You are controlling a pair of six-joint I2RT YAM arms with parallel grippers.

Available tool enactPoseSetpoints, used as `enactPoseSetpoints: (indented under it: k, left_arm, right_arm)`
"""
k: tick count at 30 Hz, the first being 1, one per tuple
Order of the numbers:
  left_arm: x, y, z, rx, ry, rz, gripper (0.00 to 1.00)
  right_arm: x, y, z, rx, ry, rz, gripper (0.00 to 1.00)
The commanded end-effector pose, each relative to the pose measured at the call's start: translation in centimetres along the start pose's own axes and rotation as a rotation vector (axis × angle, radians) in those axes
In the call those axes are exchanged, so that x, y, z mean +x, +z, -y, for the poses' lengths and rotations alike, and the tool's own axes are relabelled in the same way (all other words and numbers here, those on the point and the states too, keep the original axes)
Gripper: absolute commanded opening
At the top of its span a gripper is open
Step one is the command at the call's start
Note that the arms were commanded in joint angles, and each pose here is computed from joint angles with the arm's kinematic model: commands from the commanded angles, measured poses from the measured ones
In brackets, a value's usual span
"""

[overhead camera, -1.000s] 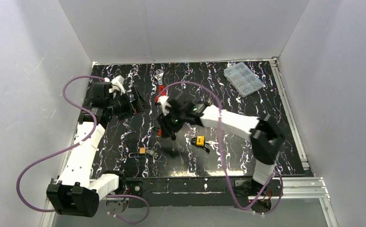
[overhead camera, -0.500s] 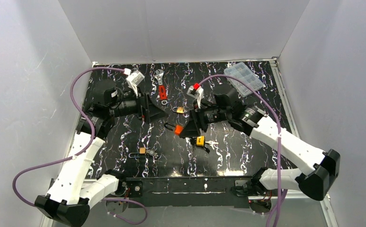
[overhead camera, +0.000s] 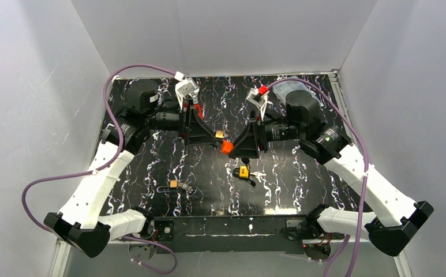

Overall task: Lock with the key
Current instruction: Lock the lock.

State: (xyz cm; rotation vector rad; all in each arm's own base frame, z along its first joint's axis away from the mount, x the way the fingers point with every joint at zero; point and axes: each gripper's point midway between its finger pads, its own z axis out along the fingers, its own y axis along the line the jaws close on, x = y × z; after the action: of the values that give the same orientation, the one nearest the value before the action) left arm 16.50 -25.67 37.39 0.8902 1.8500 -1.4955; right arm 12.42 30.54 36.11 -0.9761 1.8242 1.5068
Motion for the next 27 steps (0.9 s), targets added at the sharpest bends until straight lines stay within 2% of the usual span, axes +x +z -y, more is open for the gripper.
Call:
enactPoseSetpoints:
  k: [1,5,8,12,14,17,18,20,21,22,23,27]
  left_arm:
    - [-0.9,-0.2,0.8,-0.003,0.041,-0.009,0.39]
    - [-1.0,-0.1,1.0,0.001,0.041,-0.02,0.26]
    - [-1.0,0.0,1.1,0.004,0.042,-0.026,0.2]
    - [-1.3,0.8,1.4,0.019,0.025,-0.04,0.05]
    - [-1.4,1.4,1.2,0.012,0.011,-0.047,0.0]
    - [-2.2,2.0,0.4,-0.034,-0.015,-0.025,0.0]
    - [-2.6,2.1,0.3,-0.046,-0.034,-0.011,0.0]
    - [-4.3,2.3,0.0,-0.081,-0.053,0.056,0.0]
    - [-5.1,2.3,0.2,-0.083,-0.062,0.088,0.0]
    - [-5.9,2.3,0.4,-0.086,-0.066,0.12,0.0]
    - [-6.7,2.2,0.5,-0.091,-0.074,0.155,0.0]
    - [-9.2,2.1,1.7,-0.049,-0.091,0.264,0.0]
  right_arm:
    - [-3.5,-1.6,-3.0,-0.057,-0.117,0.08,0.01]
    - [-4.3,-2.0,-2.3,-0.022,-0.123,0.105,0.01]
    - [-4.6,-2.1,-2.0,-0.018,-0.123,0.106,0.01]
    - [-4.6,-1.8,-1.2,0.01,-0.114,0.105,0.01]
    - [-4.7,-1.9,-0.9,0.026,-0.12,0.112,0.01]
    - [-4.9,-1.8,-0.3,0.059,-0.126,0.12,0.01]
    - [-4.9,-1.8,0.0,0.069,-0.124,0.124,0.09]
    - [-5.2,-1.7,0.5,0.09,-0.111,0.146,0.43]
    - [-5.5,-1.7,0.7,0.103,-0.111,0.166,0.55]
    - [-5.9,-1.8,0.8,0.112,-0.097,0.194,0.63]
    - [-6.3,-2.0,1.0,0.121,-0.087,0.223,0.68]
    - [-8.8,-3.7,0.7,0.078,-0.066,0.373,0.74]
